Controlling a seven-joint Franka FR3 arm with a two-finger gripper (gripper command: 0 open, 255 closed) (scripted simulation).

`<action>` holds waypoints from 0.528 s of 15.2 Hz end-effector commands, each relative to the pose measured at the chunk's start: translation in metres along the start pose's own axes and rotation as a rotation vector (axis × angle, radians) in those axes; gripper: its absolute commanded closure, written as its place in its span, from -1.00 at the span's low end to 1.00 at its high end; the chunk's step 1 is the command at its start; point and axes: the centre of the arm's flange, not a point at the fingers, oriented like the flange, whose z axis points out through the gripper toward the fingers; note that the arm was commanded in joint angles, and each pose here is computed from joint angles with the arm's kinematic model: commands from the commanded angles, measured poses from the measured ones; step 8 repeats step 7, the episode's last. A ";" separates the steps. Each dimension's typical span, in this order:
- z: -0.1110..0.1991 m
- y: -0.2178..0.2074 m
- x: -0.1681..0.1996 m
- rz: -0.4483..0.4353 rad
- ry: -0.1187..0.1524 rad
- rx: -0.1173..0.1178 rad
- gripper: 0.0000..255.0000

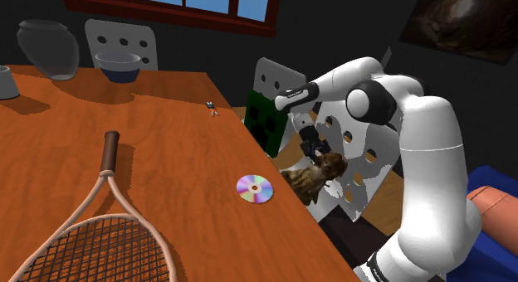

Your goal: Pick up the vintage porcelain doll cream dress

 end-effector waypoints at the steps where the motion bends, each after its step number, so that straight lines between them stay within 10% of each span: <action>1: -0.004 -0.001 -0.009 0.000 0.000 0.000 1.00; 8: -0.013 -0.002 -0.030 0.000 0.000 0.000 1.00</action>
